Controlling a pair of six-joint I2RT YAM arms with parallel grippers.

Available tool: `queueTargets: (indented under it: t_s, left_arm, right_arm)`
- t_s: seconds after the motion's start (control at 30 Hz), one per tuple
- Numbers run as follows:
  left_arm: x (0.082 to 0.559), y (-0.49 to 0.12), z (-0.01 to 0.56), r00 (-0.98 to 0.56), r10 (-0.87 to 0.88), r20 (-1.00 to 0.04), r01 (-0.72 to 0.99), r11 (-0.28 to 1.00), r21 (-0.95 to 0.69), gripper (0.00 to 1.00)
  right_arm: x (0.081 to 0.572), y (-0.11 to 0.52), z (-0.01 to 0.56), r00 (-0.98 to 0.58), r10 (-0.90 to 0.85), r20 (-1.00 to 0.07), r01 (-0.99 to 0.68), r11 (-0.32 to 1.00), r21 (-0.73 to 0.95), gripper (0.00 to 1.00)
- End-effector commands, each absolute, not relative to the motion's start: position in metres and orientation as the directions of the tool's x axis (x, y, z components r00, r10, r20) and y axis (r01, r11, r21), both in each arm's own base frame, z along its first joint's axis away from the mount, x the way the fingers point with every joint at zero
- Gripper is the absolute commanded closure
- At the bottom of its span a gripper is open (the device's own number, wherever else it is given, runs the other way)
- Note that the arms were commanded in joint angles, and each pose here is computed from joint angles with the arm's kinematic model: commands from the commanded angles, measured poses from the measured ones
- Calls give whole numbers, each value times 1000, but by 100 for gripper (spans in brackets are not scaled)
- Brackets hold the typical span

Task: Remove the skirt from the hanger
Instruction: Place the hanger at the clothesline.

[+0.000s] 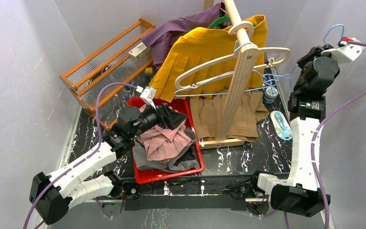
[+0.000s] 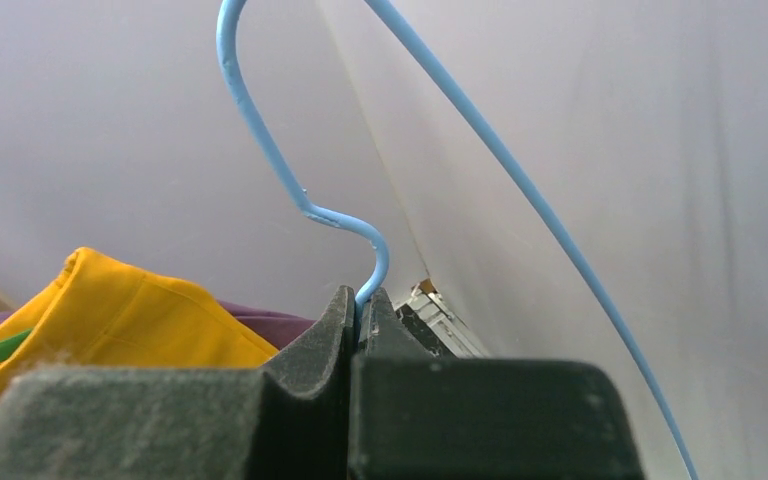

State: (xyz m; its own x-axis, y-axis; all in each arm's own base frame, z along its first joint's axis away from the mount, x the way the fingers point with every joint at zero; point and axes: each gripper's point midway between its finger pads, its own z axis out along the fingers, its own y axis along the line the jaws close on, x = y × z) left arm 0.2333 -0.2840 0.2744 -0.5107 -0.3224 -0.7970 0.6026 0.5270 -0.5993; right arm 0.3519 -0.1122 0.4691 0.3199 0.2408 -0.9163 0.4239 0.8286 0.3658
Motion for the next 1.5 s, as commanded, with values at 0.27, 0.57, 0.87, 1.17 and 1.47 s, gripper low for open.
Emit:
queueTargets:
  t_s: [0.27,0.57,0.87,1.17,1.47]
  left_arm:
    - [231,-270,288,-444,-290,-848,633,567,-526,5]
    - [227,-263,298,-414,-287,-864,645,577,-501,3]
    - [223,-260,291,-438,-296,-849,625,578,-524,2]
    - [225,-269,295,-455,-273,-848,642,560,-524,2]
    - [226,-274,295,-467,-284,-838,643,541,-542,2]
  right_arm:
    - [343,-54,531,298,199,-934,121,962,244,100]
    - [318,-27,578,403,477,-781,-91,870,485,100]
    - [293,-40,644,513,562,-649,-113,794,598,100]
    - [229,-39,685,627,664,-407,-292,685,668,100]
    - [233,-23,706,558,745,-366,-401,628,667,100]
